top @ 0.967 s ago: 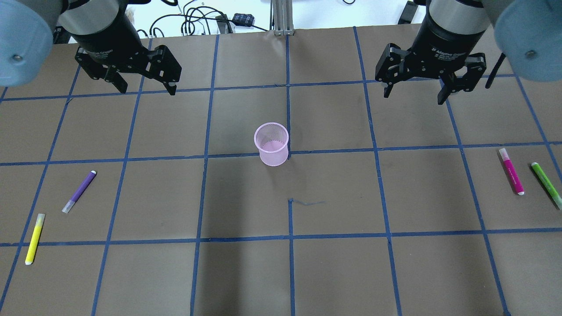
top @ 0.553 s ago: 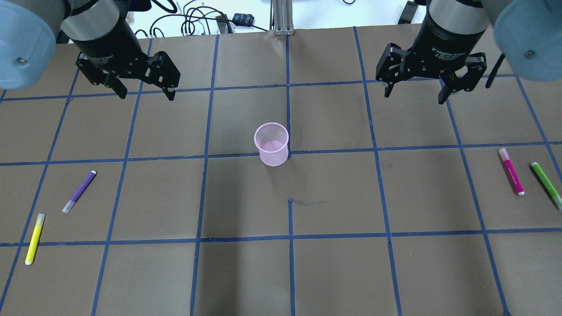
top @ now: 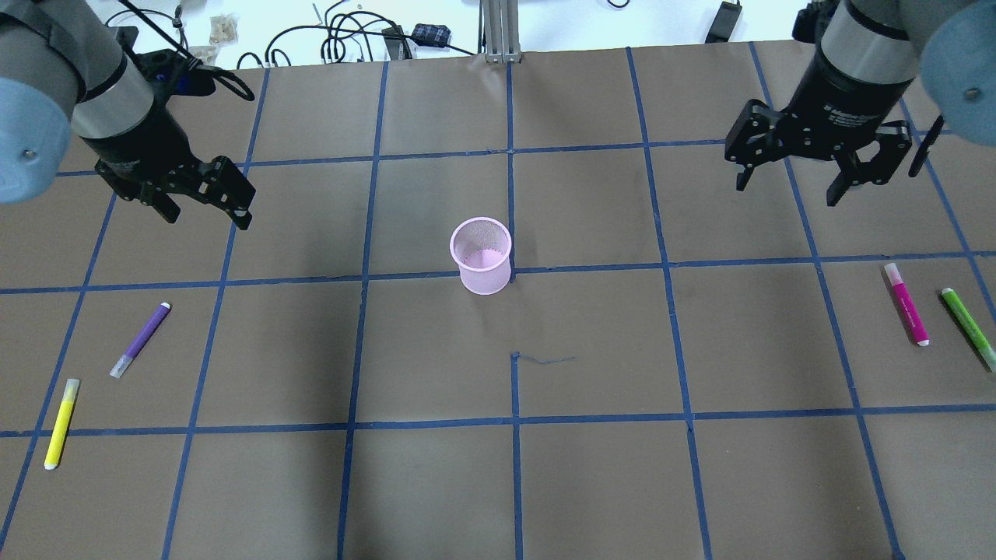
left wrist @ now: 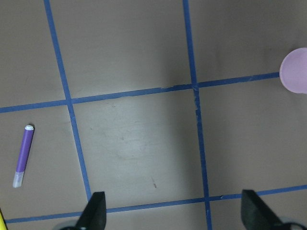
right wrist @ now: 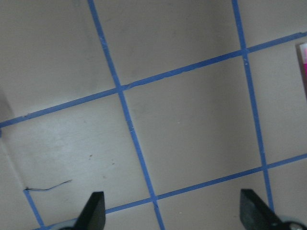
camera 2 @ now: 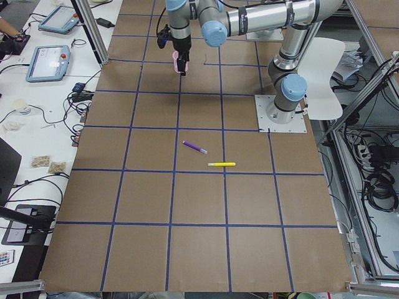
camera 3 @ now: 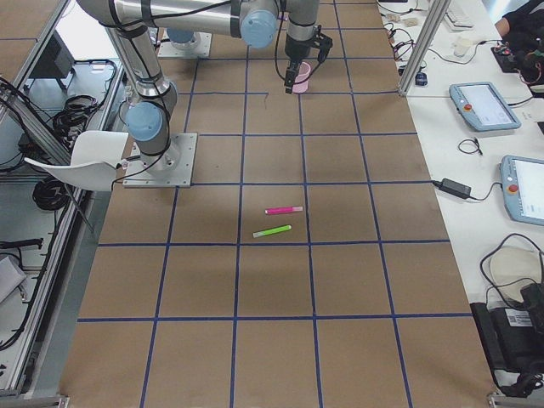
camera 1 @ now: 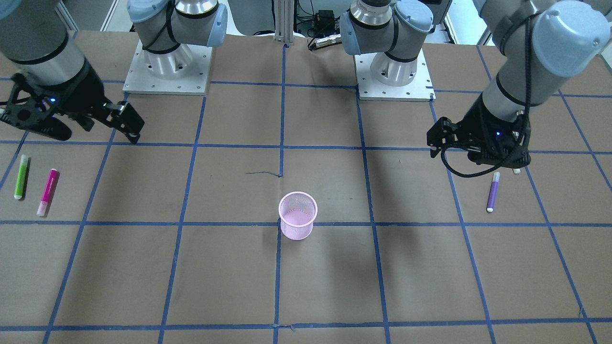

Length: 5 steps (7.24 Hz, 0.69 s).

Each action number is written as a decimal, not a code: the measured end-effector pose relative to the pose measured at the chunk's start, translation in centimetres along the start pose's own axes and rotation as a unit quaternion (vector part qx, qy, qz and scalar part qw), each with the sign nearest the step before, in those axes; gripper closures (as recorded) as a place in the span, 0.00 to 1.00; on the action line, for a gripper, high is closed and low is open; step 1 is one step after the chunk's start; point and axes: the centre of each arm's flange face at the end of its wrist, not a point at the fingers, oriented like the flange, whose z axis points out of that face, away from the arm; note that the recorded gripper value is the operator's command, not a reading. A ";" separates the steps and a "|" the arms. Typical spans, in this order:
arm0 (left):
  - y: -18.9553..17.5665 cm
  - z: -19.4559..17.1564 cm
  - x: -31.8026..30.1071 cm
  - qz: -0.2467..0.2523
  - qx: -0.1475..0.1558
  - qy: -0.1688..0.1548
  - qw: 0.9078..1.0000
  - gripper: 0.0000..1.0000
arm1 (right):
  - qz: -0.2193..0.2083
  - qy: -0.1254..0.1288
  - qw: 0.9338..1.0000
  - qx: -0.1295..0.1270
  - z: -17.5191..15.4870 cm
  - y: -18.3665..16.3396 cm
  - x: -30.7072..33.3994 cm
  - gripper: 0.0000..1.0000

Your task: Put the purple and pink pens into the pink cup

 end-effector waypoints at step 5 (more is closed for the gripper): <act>0.5 13.4 -11.2 0.019 -0.011 -0.019 1.000 0.05 | -0.106 -0.016 0.994 -0.002 12.4 -4.4 21.9 0.00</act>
